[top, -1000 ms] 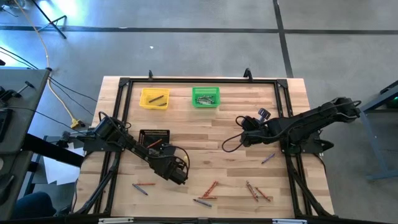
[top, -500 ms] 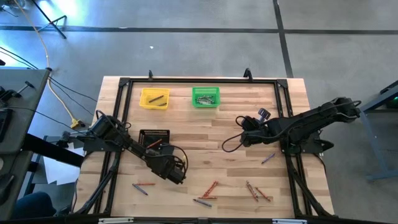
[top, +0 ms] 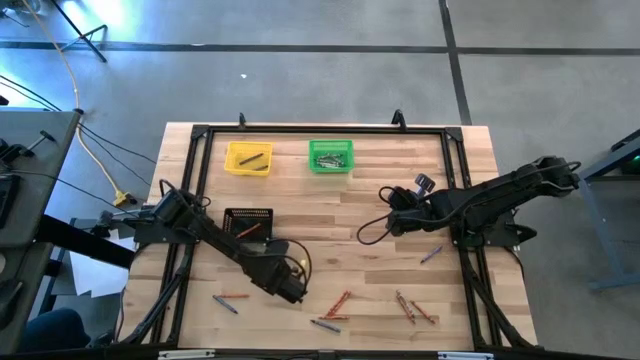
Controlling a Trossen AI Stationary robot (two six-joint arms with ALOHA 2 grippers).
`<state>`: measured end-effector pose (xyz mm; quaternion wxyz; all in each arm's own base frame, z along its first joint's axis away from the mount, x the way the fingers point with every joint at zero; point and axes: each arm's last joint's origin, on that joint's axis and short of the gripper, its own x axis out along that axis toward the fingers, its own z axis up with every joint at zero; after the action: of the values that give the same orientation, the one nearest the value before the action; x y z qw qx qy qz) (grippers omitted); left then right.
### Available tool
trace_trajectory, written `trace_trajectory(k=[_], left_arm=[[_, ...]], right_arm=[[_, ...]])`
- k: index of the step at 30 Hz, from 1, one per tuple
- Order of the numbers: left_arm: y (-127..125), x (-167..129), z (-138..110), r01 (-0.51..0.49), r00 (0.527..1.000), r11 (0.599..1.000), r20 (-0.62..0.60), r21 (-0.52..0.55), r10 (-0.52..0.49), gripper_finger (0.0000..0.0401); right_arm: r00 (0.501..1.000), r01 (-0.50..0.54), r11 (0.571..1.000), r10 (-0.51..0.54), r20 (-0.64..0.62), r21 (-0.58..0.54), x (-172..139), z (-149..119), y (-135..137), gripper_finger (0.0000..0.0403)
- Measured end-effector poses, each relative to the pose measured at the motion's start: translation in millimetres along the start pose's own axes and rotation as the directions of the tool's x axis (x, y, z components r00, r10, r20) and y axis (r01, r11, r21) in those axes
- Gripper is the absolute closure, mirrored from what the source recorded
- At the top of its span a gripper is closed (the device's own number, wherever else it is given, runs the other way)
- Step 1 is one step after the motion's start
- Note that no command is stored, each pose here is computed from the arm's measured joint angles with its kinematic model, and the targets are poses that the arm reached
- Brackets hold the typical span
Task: Sort crayons
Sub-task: Put the orange crayon into the black bin
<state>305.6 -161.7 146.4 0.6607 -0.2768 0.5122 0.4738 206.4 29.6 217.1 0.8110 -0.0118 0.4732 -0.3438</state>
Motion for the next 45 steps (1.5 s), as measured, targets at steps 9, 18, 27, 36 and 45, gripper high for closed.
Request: trace_trajectory(k=[9,18,27,36,45], left_arm=[[-13.8,-26.7,12.4,0.071,0.99,0.995,0.116,0.067,-0.079,0.04],[19.8,-48.5,29.1,-0.294,0.942,0.949,0.204,0.116,0.267,0.0401],[46.4,-43.6,32.0,-0.315,0.943,0.94,0.153,0.13,0.295,0.0401],[86.8,-16.8,25.2,-0.385,0.922,0.92,0.071,0.076,0.38,0.0401],[100.1,-7.9,23.1,-0.303,0.952,0.951,0.063,0.055,0.299,0.04]], right_arm=[[1.0,0.0,1.0,0.0,0.0,0.0,0.0,0.0,0.0,0.0402],[1.0,-0.021,1.0,0.021,-0.016,0.0,0.0,-0.5,0.6,0.0402],[0.999,-0.036,0.999,0.037,-0.038,0.024,0.2,-1.7,1.0,0.0402],[0.996,-0.06,0.998,0.061,-0.057,0.025,0.2,-2.4,1.7,0.0402],[0.996,-0.061,0.996,0.064,-0.06,0.059,0.2,-2.5,1.8,0.0402]])
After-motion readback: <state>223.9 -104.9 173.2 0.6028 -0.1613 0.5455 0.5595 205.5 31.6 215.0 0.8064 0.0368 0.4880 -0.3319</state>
